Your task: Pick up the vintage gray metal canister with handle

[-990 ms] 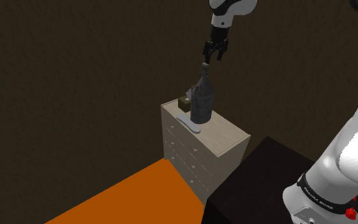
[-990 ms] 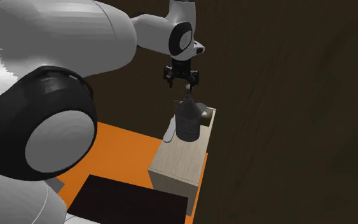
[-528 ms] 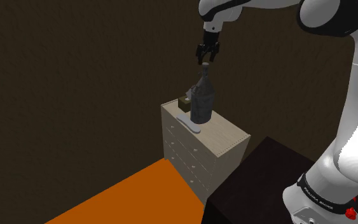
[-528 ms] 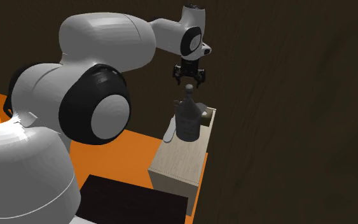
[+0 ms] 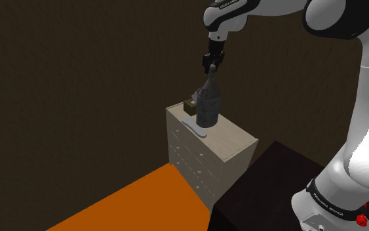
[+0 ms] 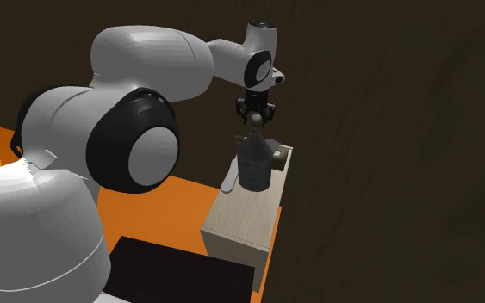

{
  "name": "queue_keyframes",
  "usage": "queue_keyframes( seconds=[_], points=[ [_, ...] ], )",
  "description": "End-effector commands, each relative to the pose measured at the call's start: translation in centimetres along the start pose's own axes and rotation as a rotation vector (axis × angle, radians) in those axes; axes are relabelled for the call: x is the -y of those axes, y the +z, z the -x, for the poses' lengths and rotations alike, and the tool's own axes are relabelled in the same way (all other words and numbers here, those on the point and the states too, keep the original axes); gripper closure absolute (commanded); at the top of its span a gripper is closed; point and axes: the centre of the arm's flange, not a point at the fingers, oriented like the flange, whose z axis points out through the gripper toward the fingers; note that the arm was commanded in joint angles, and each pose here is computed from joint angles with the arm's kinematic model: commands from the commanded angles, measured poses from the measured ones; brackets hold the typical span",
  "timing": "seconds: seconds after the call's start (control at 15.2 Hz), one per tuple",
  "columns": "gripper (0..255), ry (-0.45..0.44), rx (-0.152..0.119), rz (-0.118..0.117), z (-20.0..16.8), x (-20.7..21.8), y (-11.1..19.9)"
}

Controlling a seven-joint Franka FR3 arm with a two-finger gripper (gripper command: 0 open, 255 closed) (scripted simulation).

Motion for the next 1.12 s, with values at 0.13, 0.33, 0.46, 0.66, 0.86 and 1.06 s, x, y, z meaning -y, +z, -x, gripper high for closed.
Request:
queue_keyframes(
  seconds=[0.13,0.33,0.46,0.66,0.86,1.06],
  points=[
    [255,0.0,0.0,0.0,0.0,0.0,0.1],
    [255,0.0,0.0,0.0,0.0,0.0,0.1],
    [255,0.0,0.0,0.0,0.0,0.0,0.1],
    [255,0.0,0.0,0.0,-0.1,0.0,-0.9],
    [255,0.0,0.0,0.0,-0.2,0.0,-2.5],
    [255,0.0,0.0,0.0,-0.3,0.1,-4.1]
  ],
)
